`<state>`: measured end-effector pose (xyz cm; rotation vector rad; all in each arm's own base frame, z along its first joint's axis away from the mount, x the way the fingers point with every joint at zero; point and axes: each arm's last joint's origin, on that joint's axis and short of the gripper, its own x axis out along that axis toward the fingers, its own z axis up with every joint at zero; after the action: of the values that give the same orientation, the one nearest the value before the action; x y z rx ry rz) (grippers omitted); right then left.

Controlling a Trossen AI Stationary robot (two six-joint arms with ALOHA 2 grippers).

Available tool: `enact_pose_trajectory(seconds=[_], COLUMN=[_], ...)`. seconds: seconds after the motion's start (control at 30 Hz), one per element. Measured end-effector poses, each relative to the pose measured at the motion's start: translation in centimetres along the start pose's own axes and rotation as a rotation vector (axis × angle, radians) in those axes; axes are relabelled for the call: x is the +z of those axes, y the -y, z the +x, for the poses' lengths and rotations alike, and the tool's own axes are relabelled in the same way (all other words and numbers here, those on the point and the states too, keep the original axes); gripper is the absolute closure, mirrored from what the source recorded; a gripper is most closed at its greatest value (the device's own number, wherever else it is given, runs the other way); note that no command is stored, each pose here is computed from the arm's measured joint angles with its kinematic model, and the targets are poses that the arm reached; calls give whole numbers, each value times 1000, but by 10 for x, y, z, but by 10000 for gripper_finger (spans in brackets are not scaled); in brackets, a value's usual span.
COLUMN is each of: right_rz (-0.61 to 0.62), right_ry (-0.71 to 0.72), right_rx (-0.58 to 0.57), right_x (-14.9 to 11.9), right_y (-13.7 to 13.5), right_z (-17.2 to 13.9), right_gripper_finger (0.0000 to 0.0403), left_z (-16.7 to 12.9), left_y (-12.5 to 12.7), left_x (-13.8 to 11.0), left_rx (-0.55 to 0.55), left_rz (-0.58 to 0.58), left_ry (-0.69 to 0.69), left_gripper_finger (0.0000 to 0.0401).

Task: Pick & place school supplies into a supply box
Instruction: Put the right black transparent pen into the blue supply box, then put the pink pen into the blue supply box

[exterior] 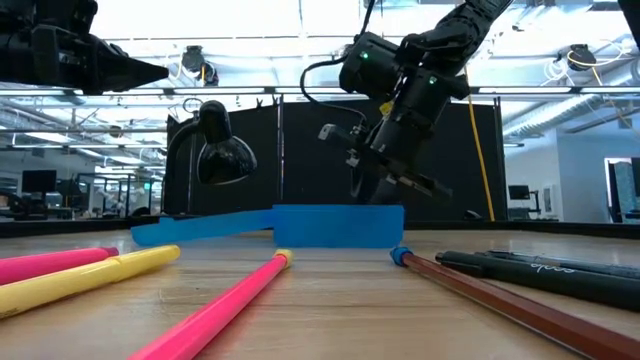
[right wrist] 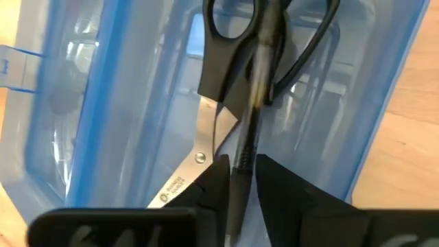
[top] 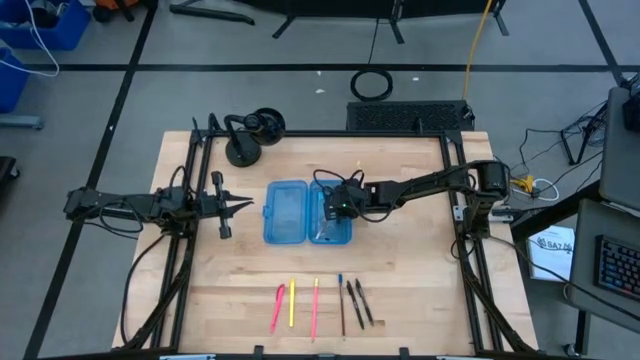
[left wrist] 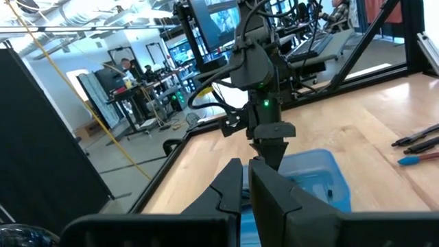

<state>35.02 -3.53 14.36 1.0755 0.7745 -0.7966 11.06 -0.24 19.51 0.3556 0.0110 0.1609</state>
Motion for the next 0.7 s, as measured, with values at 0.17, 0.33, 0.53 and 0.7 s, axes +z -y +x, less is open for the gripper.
enact_pose_trajectory(seconds=[0.17, 0.33, 0.53, 0.7], right_rz=[-26, -73, -208, -457], right_ry=[7, 40, 139, 223], right_rx=[24, 83, 237, 373], right_x=[1, 7, 16, -4], right_y=[-3, -9, -22, -29], right_z=[-4, -26, -83, -148], right_gripper_finger=[305, 283, 274, 283], left_z=[0, 0, 0, 0], left_y=[0, 0, 0, 0], left_x=[0, 0, 0, 0], left_rx=[0, -1, -2, 0], left_rz=[-5, -5, -17, -67], left_ry=[0, 0, 0, 7], left_gripper_finger=[370, 370, 370, 370])
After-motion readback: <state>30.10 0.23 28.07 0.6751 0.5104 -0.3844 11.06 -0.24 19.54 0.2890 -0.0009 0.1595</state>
